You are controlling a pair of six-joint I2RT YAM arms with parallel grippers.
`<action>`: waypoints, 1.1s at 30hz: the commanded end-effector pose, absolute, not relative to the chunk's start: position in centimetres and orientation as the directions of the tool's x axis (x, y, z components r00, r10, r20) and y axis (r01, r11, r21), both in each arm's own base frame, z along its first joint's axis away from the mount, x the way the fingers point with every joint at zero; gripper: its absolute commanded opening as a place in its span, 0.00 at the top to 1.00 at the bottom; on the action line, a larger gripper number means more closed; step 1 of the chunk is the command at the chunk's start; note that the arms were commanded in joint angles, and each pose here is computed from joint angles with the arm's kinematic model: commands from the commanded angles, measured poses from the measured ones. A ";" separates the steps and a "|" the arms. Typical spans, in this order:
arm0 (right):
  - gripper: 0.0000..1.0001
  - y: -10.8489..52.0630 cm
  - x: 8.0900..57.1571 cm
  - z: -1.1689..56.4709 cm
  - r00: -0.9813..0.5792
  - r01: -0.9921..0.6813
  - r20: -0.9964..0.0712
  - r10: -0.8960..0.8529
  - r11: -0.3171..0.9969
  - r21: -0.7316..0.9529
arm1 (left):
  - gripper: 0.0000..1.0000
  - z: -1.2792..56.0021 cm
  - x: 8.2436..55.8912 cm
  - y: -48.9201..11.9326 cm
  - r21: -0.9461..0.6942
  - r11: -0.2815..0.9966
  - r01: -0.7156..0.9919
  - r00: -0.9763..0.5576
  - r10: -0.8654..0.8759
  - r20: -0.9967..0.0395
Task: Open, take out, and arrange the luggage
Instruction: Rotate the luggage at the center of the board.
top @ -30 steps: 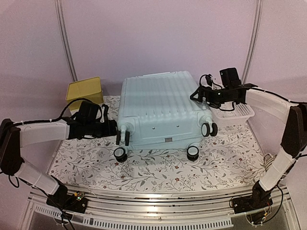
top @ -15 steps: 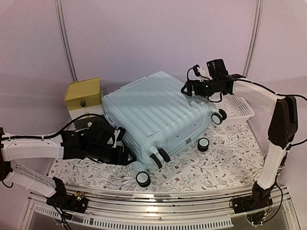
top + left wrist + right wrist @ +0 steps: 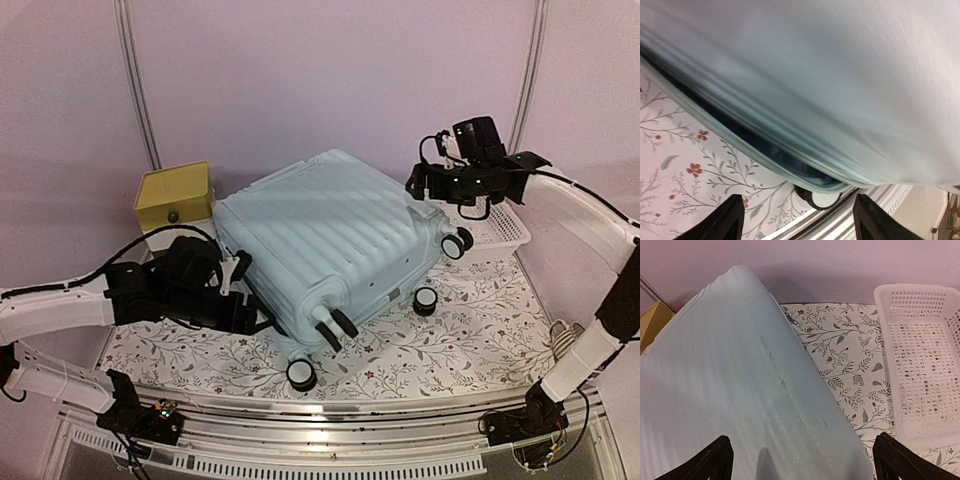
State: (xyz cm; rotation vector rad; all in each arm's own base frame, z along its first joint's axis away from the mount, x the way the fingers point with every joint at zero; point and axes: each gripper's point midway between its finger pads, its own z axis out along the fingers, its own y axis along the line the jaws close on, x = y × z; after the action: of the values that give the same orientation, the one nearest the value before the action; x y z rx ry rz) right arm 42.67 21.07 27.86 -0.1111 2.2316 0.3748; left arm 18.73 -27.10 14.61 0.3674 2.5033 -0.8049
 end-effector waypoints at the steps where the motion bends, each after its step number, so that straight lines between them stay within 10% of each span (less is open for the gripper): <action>1: 0.01 18.8 39.1 29.5 -0.640 -0.136 -0.756 0.137 0.948 0.288 | 0.23 16.2 21.7 -23.7 -0.437 0.825 0.359 -0.822 0.058 -0.566; 20: 0.04 21.0 26.2 26.7 -0.862 -0.133 -0.427 0.273 0.690 0.711 | 0.23 18.1 27.1 -21.7 -0.541 0.756 0.369 -0.791 -0.050 -0.610; 33: 0.08 23.5 30.8 24.1 -0.836 -0.155 -0.429 0.343 0.602 0.783 | 0.23 17.2 26.6 -22.3 -0.566 0.737 0.368 -0.805 -0.051 -0.591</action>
State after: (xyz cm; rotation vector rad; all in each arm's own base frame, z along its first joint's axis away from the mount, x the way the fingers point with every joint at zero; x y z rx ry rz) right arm 28.20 21.77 22.52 0.1733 2.4020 1.0690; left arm 26.83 -22.09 17.43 0.2307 2.3544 -0.9082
